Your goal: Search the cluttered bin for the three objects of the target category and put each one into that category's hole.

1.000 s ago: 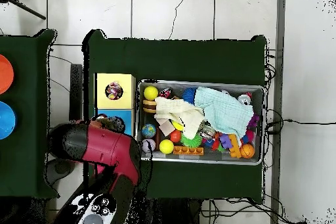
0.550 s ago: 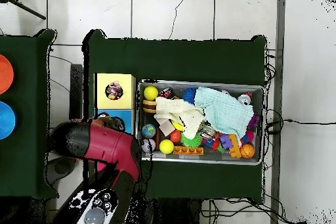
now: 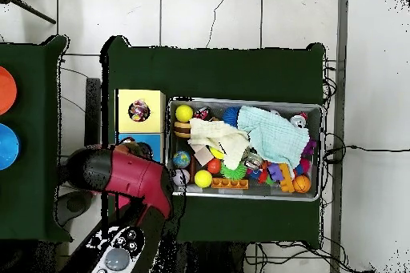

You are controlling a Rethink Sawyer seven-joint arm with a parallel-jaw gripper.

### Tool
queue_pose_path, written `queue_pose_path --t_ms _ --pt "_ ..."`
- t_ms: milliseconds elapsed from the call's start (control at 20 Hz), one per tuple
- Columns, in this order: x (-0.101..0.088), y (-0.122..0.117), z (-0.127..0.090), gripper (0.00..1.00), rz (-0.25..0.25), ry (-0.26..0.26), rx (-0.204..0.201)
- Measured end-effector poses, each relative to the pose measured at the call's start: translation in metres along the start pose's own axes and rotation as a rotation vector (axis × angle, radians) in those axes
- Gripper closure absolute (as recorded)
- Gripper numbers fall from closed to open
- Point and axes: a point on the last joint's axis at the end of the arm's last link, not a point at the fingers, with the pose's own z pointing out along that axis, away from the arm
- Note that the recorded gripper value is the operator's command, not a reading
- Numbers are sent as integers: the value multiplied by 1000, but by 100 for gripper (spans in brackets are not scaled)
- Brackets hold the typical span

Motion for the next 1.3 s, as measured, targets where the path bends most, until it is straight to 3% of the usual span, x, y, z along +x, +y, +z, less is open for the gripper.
queue_pose_path --t_ms 250,700,1000,1300 --pt "4 -3 22 100 10 37 14" --pt "7 -5 31 100 20 71 17" --pt "11 -7 17 100 -5 48 25" --pt "1 -3 -13 100 3 46 -10"
